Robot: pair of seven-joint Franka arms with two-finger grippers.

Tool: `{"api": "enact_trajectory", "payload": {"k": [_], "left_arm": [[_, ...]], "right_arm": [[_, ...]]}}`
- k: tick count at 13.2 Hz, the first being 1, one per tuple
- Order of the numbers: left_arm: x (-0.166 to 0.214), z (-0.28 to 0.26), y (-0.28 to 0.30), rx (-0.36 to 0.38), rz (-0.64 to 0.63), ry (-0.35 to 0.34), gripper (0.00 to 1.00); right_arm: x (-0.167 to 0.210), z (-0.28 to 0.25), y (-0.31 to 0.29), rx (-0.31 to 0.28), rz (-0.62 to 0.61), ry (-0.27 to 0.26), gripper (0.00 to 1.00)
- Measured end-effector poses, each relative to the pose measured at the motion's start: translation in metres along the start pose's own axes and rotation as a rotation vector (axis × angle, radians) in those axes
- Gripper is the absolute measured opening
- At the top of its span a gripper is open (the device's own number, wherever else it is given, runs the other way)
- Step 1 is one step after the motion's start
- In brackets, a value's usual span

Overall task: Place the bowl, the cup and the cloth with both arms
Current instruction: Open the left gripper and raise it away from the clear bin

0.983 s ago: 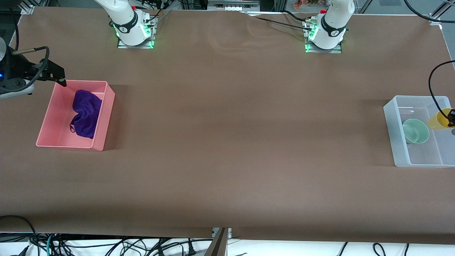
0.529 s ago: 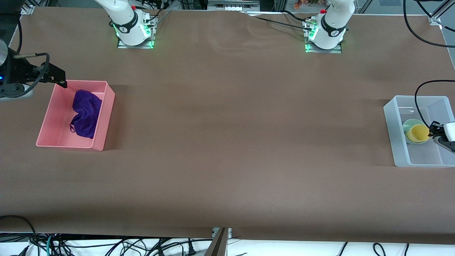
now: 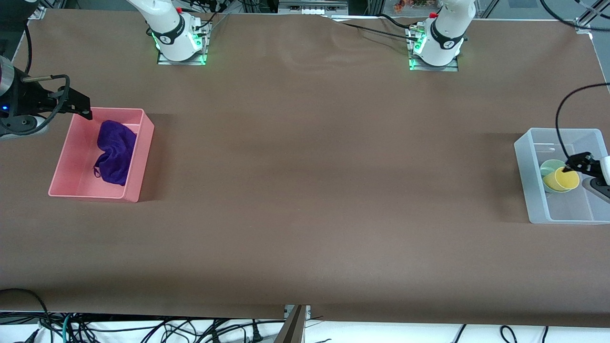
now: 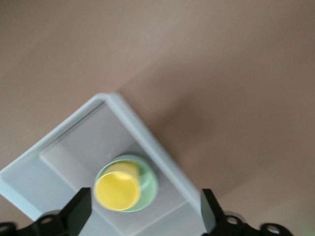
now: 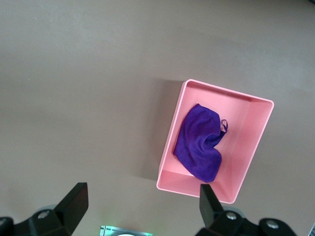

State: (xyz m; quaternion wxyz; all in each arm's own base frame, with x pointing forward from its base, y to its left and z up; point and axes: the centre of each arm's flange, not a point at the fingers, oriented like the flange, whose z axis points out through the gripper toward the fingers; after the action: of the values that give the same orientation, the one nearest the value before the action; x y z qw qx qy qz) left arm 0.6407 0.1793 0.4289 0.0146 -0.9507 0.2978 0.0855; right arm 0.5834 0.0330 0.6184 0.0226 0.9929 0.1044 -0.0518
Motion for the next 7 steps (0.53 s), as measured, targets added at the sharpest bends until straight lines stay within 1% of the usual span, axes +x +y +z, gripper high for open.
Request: {"api": "enact_trajectory", "payload": {"k": [2, 4, 7], "left_arm": [[0.03, -0.037, 0.05, -0.037, -0.072, 0.017, 1.0], [0.053, -0.057, 0.09, -0.074, -0.158, 0.023, 1.0], [0.081, -0.081, 0.142, -0.086, -0.231, 0.033, 1.0]], "right_arm": [[0.0, 0.0, 0.0, 0.0, -0.001, 0.0, 1.0], [0.0, 0.0, -0.001, 0.0, -0.002, 0.0, 1.0], [0.0, 0.0, -0.002, 0.0, -0.003, 0.001, 1.0]]}}
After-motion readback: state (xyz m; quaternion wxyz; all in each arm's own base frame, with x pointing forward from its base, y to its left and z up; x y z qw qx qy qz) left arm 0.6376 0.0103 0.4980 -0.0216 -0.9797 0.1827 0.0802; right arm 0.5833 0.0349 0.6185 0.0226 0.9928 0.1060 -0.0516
